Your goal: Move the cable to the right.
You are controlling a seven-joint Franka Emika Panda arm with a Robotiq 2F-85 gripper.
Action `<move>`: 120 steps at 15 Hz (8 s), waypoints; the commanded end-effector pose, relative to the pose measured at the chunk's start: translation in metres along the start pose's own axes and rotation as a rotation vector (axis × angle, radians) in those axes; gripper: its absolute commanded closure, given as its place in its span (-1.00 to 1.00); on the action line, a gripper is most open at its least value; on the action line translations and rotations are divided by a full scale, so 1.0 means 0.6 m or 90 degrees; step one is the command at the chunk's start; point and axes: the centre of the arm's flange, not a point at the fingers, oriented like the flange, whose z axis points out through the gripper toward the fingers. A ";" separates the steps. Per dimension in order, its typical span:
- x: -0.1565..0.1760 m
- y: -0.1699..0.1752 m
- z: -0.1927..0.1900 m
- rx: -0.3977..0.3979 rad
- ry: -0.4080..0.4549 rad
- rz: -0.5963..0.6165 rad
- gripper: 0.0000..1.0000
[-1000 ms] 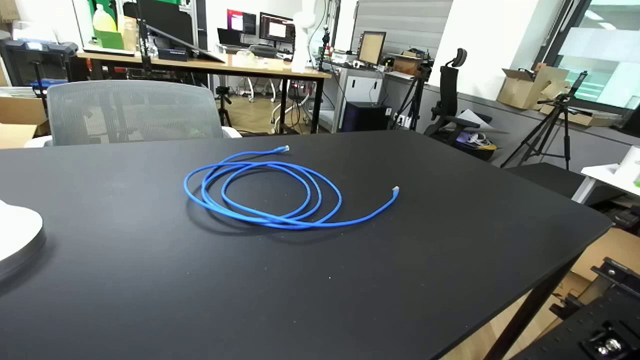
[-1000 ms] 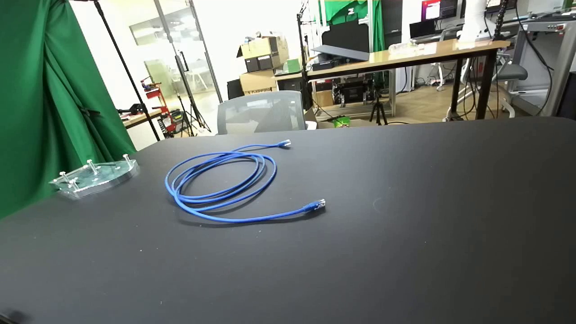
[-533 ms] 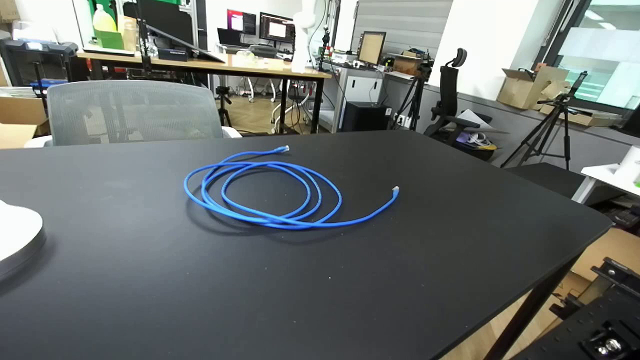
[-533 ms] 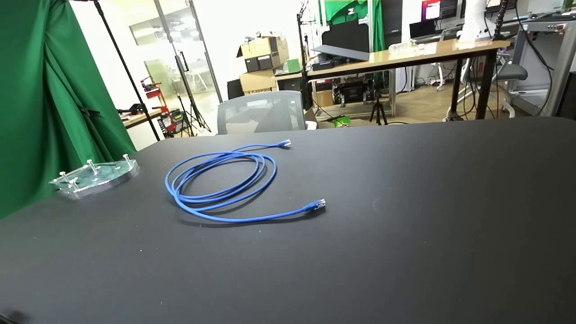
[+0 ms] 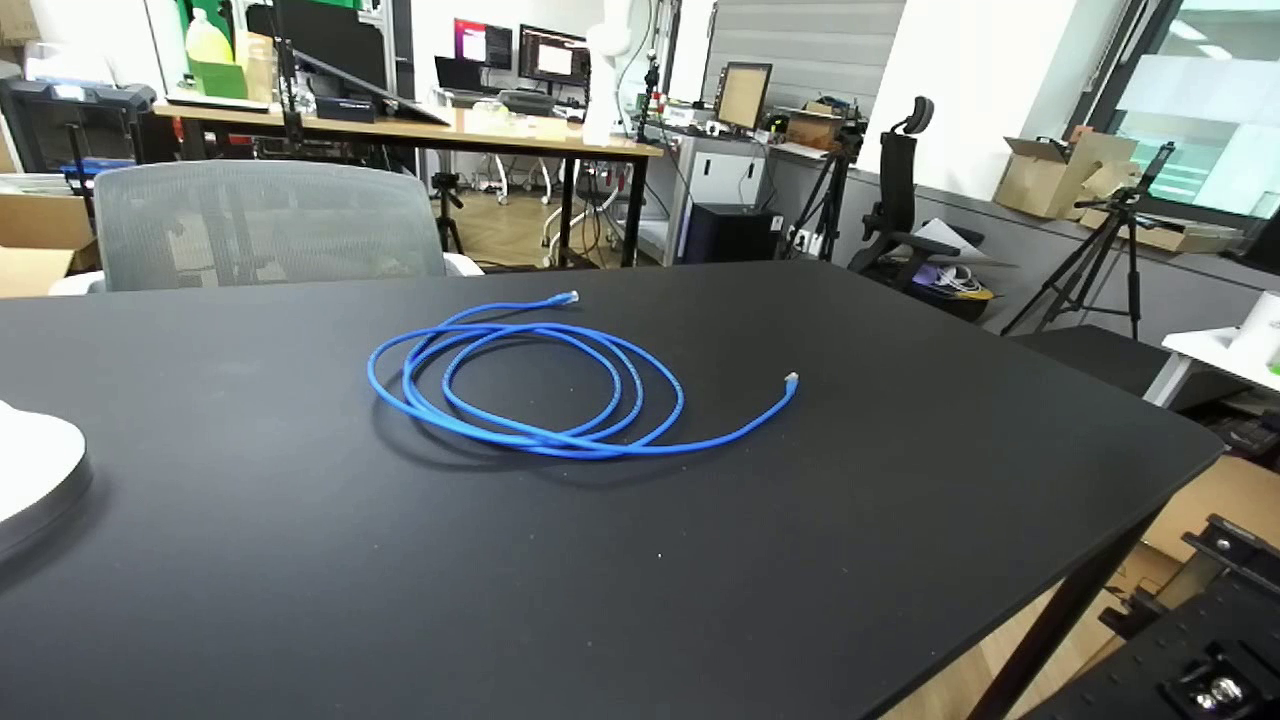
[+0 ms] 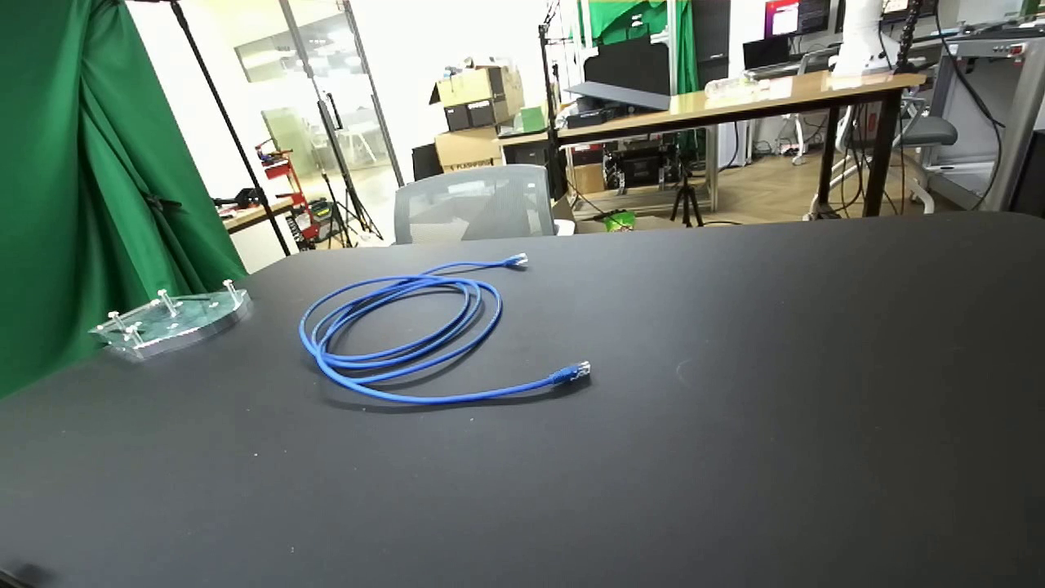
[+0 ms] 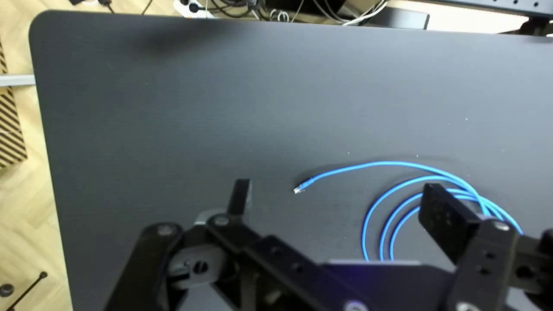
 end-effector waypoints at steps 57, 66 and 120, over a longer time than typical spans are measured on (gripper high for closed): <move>0.354 -0.585 0.595 -0.065 -0.090 -0.724 -0.19; 0.345 -0.594 0.580 -0.048 -0.071 -0.735 0.98; 0.432 0.059 0.481 0.151 0.114 0.247 -0.16</move>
